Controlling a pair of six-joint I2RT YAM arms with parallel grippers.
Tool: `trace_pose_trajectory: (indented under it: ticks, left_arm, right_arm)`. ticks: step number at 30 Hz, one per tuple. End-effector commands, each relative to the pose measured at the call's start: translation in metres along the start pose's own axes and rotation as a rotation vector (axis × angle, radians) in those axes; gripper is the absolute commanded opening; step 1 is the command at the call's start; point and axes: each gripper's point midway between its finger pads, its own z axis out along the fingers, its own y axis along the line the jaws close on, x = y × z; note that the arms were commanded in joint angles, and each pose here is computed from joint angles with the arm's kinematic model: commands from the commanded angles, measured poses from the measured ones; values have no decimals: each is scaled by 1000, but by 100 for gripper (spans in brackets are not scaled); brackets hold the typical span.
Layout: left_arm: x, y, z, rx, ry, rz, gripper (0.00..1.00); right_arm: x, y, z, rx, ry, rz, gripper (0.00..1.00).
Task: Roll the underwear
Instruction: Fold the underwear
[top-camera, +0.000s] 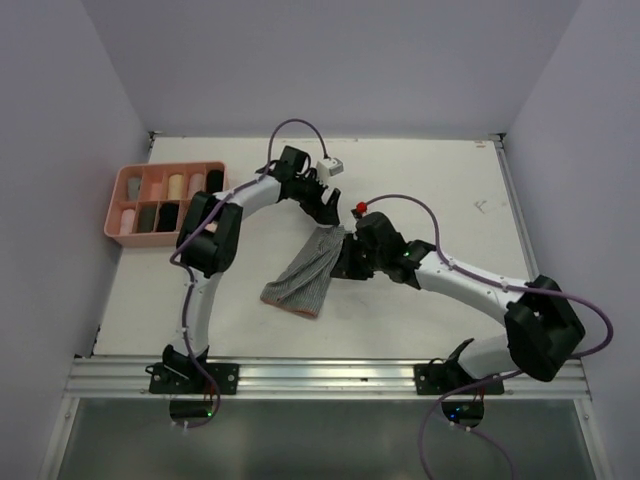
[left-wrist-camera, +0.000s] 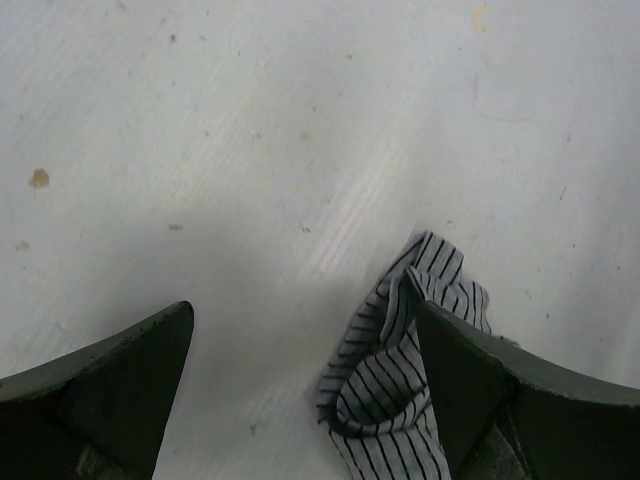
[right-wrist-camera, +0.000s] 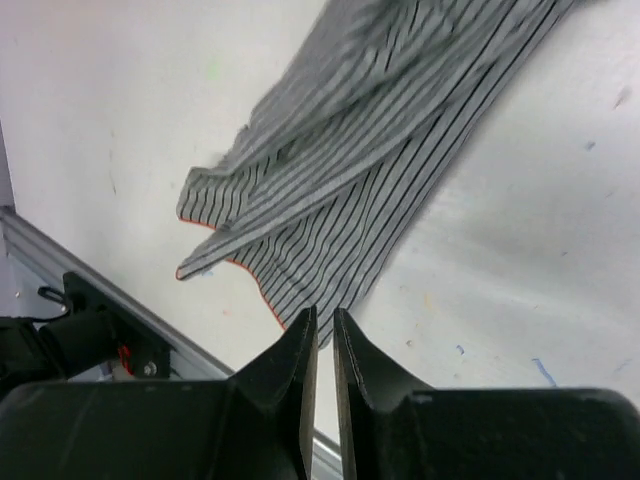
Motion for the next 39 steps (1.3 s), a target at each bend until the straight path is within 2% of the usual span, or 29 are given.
trace_pose_trajectory:
  ticks: [1, 3, 6, 8, 9, 11, 12, 13, 15, 16, 17, 18, 19, 21, 22, 25, 30, 33, 39]
  left_arm:
    - [-13, -3, 20, -26, 1, -5, 99]
    - [-34, 6, 4, -87, -60, 8, 100]
    - [-88, 14, -64, -202, -194, 52, 100]
    - [-85, 24, -99, -256, -183, 76, 100]
    - [-95, 14, -124, -262, -203, 121, 100]
    - [-63, 12, -147, -261, -128, 147, 100]
    - [-55, -6, -168, -245, -110, 153, 100]
    - [-28, -8, -171, -233, -48, 181, 100]
    - [-11, -28, -194, -264, -24, 202, 100]
    - [-1, -37, -196, -258, -13, 199, 96]
    - [29, -45, -193, -242, 33, 159, 93]
    - [33, -56, -205, -267, 23, 166, 88]
    - [60, -67, -199, -247, 76, 135, 76]
    - [73, -82, -207, -273, 80, 148, 66]
    - [91, -93, -201, -260, 113, 132, 65]
    - [112, -118, -196, -245, 140, 121, 68]
    - [121, -133, -191, -217, 169, 108, 69]
    - [134, -140, -183, -180, 224, 96, 69]
    - [140, -143, -178, -156, 273, 98, 66]
  right_arm:
    - [-33, -18, -21, 114, -131, -112, 16]
    - [-36, -22, -19, 124, -124, -120, 13]
    - [-33, -17, -12, 90, -75, -107, 4]
    - [-27, -2, -8, 3, -53, -84, 2]
    - [-23, 4, -7, -27, -47, -36, 2]
    - [-11, 11, -4, -92, -26, 8, 2]
    - [1, 7, -1, -91, -2, 61, 2]
    - [1, 13, 0, -121, -15, 77, 2]
    - [7, 14, 1, -130, -12, 115, 2]
    - [13, 14, 2, -129, -3, 120, 2]
    - [14, 17, 3, -137, -5, 127, 2]
    - [16, 18, 5, -141, 5, 144, 2]
    - [21, 22, 7, -149, 16, 143, 2]
    - [26, 27, 12, -161, 29, 161, 3]
    - [28, 35, 13, -184, 30, 156, 3]
    - [35, 46, 19, -215, 43, 175, 4]
    - [54, 49, 34, -211, 81, 205, 5]
    - [77, 40, 49, -177, 125, 212, 5]
    - [96, 12, 68, -121, 116, 288, 4]
